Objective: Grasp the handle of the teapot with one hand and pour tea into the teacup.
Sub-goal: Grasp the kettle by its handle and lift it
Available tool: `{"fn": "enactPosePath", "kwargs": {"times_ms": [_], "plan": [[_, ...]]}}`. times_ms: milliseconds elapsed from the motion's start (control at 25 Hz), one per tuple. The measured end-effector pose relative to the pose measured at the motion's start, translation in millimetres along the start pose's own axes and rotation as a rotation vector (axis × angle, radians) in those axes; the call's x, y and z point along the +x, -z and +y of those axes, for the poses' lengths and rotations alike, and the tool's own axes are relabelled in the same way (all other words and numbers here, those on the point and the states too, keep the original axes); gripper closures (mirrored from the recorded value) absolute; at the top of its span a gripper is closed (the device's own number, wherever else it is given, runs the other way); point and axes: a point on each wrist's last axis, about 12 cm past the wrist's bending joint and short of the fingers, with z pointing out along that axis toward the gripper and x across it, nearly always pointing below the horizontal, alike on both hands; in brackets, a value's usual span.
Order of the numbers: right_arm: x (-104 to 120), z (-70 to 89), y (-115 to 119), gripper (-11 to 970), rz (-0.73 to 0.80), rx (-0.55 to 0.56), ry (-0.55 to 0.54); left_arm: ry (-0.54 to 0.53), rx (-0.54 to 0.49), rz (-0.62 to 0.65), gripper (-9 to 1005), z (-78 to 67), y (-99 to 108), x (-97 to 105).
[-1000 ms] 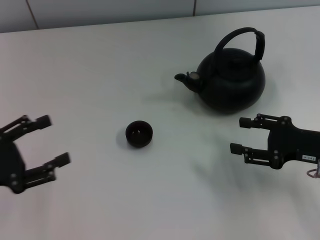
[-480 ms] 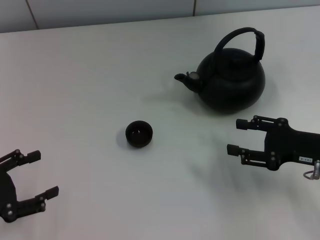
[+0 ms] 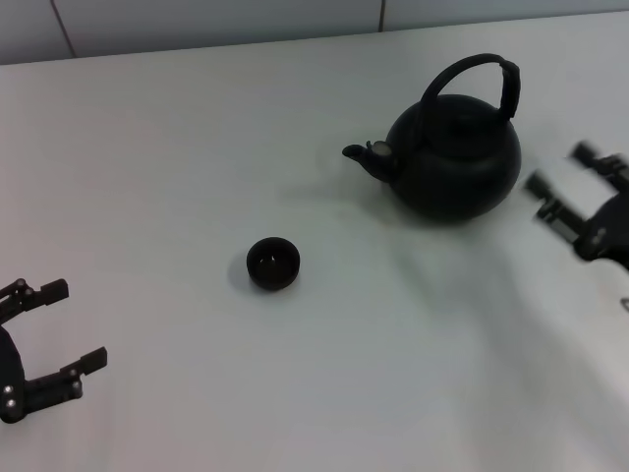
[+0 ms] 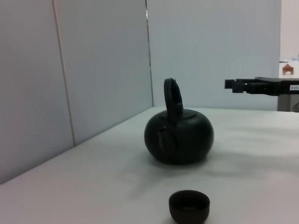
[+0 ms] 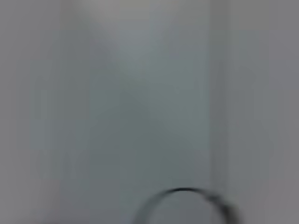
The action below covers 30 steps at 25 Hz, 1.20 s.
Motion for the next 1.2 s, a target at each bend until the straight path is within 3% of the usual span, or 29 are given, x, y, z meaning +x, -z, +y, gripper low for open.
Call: {"fn": "enactPosePath", "kwargs": {"times_ms": [160, 280, 480, 760, 1200], "plan": [[9.2, -1.1, 0.1, 277, -0.020, 0.223, 0.031, 0.001, -0.004, -0.007, 149, 0.3, -0.4, -0.7], [8.7, -3.4, -2.4, 280, -0.023, 0.239, 0.027, 0.003, -0.008, -0.013, 149, 0.1, -0.9, -0.8], [5.8, -13.0, -19.4, 286, -0.012, 0.236, 0.038, 0.007, -0.022, -0.026, 149, 0.0, -2.8, -1.2], [2.1, -28.2, -65.7, 294, 0.068, 0.189, 0.067, 0.007, -0.033, -0.039, 149, 0.7, -4.3, -2.2], [-2.3, -36.1, -92.6, 306, 0.139, 0.125, 0.058, 0.010, -0.034, -0.046, 149, -0.2, -6.7, -2.4]]}}
